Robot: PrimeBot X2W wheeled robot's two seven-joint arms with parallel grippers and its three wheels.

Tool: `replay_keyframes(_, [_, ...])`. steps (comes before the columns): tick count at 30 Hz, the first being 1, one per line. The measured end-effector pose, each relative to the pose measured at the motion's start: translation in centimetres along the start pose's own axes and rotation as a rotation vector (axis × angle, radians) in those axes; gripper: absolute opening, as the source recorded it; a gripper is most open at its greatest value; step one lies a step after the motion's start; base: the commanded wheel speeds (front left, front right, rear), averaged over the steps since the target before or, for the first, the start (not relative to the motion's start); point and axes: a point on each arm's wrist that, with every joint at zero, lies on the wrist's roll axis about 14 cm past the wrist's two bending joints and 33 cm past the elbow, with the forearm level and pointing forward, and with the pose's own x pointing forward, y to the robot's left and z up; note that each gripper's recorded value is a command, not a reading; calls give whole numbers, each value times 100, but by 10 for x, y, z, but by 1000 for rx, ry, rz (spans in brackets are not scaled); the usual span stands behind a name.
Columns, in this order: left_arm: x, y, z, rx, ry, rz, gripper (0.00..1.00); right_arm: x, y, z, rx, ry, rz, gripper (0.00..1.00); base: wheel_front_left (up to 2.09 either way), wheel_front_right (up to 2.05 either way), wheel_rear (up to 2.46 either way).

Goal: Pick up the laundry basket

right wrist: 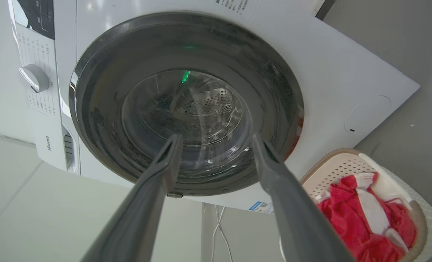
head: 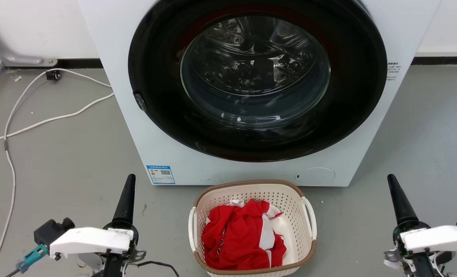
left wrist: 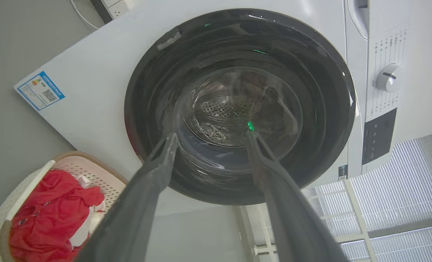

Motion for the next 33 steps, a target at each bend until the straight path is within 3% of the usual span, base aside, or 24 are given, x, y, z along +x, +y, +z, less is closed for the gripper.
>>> replay_keyframes(12, [-1, -7, -7, 257, 9, -21, 100, -2, 6, -3, -339, 2, 24, 100, 0, 0, 0])
replay_keyframes(33, [-3, -11, -17, 603, 17, -49, 100, -5, 10, -8, -669, 7, 50, 100, 0, 0, 0])
